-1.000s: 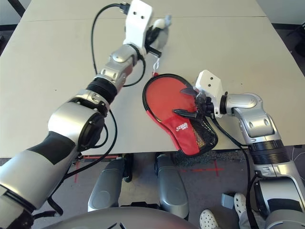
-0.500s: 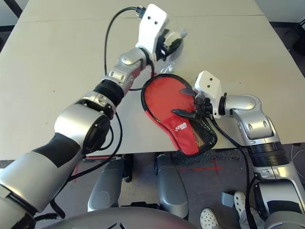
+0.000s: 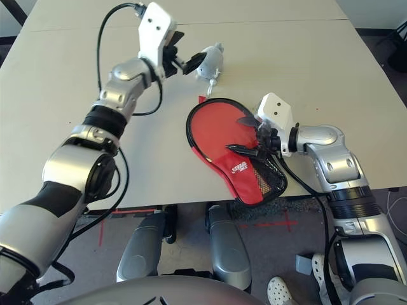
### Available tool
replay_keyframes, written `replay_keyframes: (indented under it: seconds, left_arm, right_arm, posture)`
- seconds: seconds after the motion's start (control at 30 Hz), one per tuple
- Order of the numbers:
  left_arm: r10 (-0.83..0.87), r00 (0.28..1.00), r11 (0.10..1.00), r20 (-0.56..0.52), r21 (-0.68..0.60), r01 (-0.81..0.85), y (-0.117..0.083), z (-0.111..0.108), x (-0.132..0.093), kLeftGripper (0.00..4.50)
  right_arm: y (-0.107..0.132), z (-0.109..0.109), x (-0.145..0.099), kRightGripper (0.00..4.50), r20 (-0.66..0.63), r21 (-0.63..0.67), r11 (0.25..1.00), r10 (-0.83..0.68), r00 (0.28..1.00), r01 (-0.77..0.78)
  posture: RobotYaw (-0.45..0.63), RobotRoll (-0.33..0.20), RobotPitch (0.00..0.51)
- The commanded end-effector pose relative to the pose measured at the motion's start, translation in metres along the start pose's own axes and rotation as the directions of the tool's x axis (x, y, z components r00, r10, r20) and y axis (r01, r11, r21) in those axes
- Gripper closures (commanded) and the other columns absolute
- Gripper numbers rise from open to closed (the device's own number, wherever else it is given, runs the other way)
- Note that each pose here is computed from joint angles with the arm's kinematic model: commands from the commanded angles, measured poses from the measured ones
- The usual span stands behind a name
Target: Store the ping-pong paddle in its case and zip it.
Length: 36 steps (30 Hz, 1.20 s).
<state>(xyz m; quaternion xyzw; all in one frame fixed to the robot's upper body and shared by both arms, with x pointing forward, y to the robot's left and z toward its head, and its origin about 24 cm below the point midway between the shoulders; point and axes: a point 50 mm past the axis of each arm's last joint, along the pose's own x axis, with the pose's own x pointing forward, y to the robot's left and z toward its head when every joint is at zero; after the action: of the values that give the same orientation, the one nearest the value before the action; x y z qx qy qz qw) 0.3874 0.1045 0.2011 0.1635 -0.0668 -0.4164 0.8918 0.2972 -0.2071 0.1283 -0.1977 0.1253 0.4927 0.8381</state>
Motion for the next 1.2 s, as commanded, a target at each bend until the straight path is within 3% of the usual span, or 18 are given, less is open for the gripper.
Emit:
replay_keyframes:
  seconds: [0.03,0.27,0.57,0.83,1.2]
  left_arm:
    - [-0.132,0.991,0.991,-0.017,-0.004,0.132,-0.022,0.002,-0.015,0.05]
    - [-0.277,0.96,0.96,-0.043,-0.058,0.274,-0.066,-0.001,-0.039,0.05]
    - [-0.265,0.956,0.958,-0.123,-0.147,0.247,-0.097,-0.022,-0.027,0.05]
    - [-0.28,0.932,0.946,-0.232,-0.229,0.228,-0.124,-0.056,-0.014,0.05]
    - [-0.324,0.893,0.93,-0.312,-0.278,0.24,-0.139,-0.069,-0.014,0.05]
  right_arm:
    - [0.012,-0.036,0.009,0.0,-0.128,0.134,0.991,0.04,0.991,-0.023]
    - [0.002,-0.033,0.01,0.0,-0.114,0.163,0.987,0.001,0.993,0.017]
    - [-0.012,-0.022,0.012,0.0,-0.071,0.216,0.974,-0.05,0.996,0.065]
    - [-0.024,-0.007,0.004,0.0,-0.03,0.247,0.964,-0.098,0.995,0.102]
    - [-0.074,0.057,-0.005,0.0,0.164,0.338,0.921,-0.263,0.951,0.196]
  posture:
    - [0.03,0.0,0.273]
    - [0.05,0.0,0.272]
    - [0.05,0.0,0.258]
    - [0.03,0.0,0.252]
    - [0.02,0.0,0.258]
